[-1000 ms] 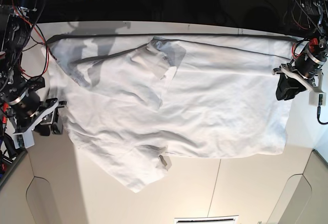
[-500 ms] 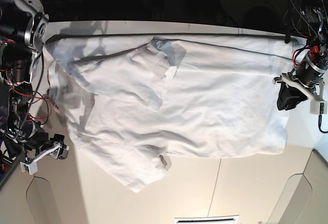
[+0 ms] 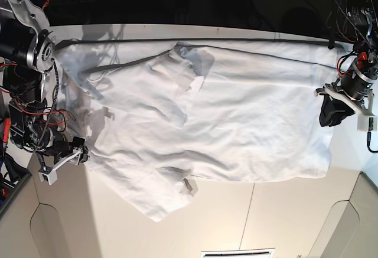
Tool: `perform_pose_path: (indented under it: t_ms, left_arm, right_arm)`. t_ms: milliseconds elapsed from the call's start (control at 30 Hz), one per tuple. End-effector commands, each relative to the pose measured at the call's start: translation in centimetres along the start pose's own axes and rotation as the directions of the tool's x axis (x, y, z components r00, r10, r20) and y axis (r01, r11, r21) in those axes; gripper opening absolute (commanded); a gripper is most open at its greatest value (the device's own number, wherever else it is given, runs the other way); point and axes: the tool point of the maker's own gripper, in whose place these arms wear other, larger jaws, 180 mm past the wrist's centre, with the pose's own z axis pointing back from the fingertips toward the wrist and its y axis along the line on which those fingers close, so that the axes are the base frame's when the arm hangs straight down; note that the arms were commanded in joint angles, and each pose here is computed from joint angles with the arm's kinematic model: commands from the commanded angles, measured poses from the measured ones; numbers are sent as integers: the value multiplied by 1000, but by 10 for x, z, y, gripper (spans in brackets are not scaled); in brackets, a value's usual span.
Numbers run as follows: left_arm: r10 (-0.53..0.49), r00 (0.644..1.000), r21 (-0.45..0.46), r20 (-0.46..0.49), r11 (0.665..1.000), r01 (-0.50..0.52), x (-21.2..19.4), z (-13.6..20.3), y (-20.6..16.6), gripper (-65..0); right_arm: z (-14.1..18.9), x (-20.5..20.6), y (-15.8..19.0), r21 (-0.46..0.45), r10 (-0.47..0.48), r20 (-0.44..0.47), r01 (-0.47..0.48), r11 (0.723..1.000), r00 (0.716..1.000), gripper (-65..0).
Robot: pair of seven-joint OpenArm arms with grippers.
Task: Layout the t-shirt on the table in an organized manner, then fold the t-shirt properly
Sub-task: 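Release the left gripper and move it down the shirt's side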
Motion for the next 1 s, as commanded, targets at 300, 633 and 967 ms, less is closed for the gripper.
perform_pose_path:
  t_ms: [300,633,967]
  left_arm:
    - [71,997,108,40,991,-75,28,-22,33,-443]
    - [386,918,143,88,907,-395,70,-89,109,-443]
    - [478,877,218,51,851,-477,66,-118,132,-393]
  right_arm:
    - [5,26,0,7,-1,67,1,1000,998,-650]
    - [5,27,0,7,-1,68,1,1000,998,-650]
    - [6,32,6,47,-65,97,61,997,993,-650]
